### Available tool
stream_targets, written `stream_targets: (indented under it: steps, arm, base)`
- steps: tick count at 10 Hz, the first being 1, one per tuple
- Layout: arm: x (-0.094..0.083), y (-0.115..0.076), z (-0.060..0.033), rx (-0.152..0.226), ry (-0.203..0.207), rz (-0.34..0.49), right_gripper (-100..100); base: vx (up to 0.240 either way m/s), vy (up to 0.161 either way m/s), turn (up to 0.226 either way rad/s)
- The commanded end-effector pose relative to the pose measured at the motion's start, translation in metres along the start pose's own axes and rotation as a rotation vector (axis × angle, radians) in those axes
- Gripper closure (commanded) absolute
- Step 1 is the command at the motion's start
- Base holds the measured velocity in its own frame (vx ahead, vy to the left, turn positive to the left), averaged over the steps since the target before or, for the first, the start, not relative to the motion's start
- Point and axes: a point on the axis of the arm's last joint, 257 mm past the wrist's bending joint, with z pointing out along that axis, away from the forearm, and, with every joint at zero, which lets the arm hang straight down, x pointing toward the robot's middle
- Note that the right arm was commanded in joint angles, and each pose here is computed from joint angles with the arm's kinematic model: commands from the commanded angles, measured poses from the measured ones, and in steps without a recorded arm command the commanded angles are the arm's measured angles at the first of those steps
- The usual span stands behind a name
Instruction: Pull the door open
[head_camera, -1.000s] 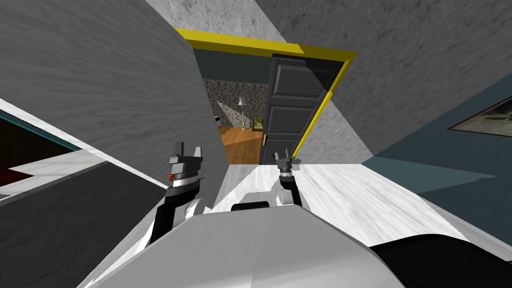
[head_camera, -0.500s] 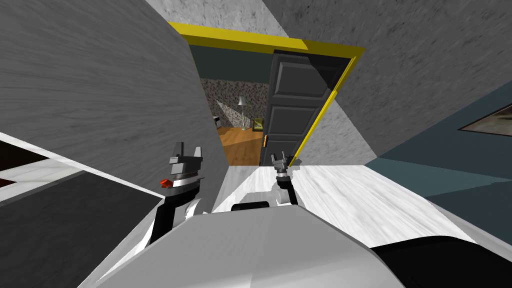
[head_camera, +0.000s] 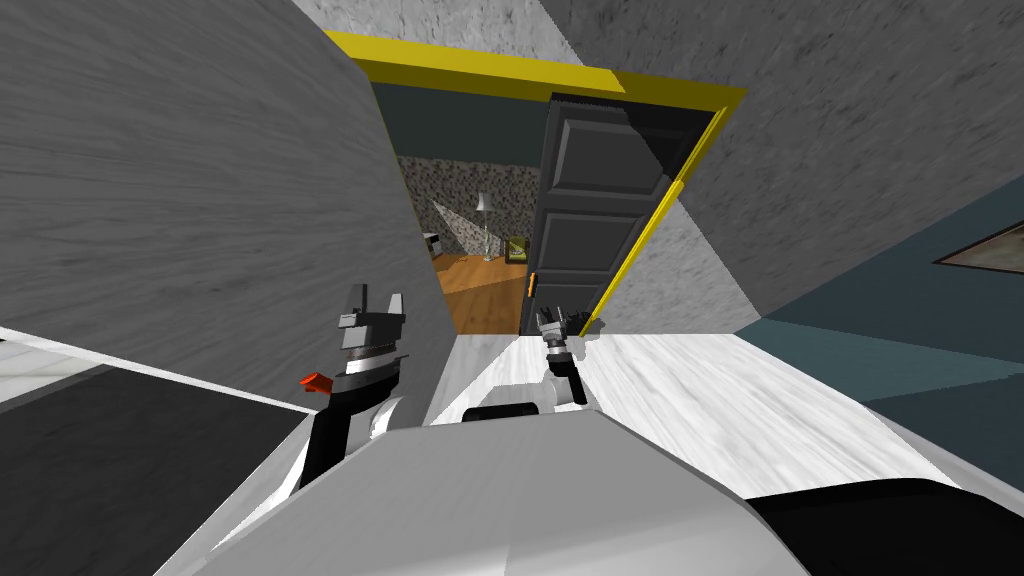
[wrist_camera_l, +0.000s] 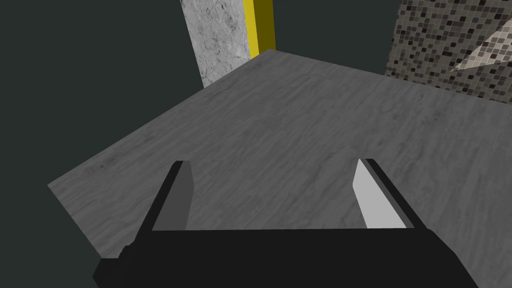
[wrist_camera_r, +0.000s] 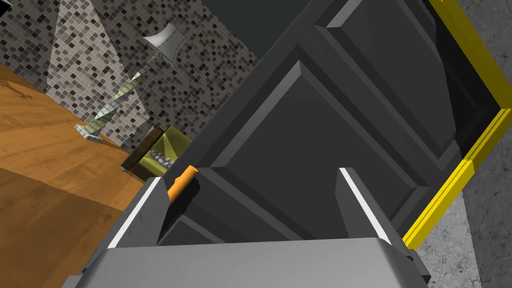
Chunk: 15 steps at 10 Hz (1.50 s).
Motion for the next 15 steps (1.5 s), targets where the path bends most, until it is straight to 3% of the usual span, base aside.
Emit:
stream_targets:
  steps: [1, 8, 15]
  arm:
    - [-0.008, -0.013, -0.0023, 0.021, -0.012, 0.065, -100]
    - [-0.037, -0.057, -0.0096, 0.087, -0.068, 0.281, -100]
    - [-0.07, -0.09, -0.0221, 0.137, -0.142, 0.433, -100]
  base:
    - [0.104, 0.002, 0.011]
    - [0.083, 0.001, 0.005]
    - [0.075, -0.001, 0.004]
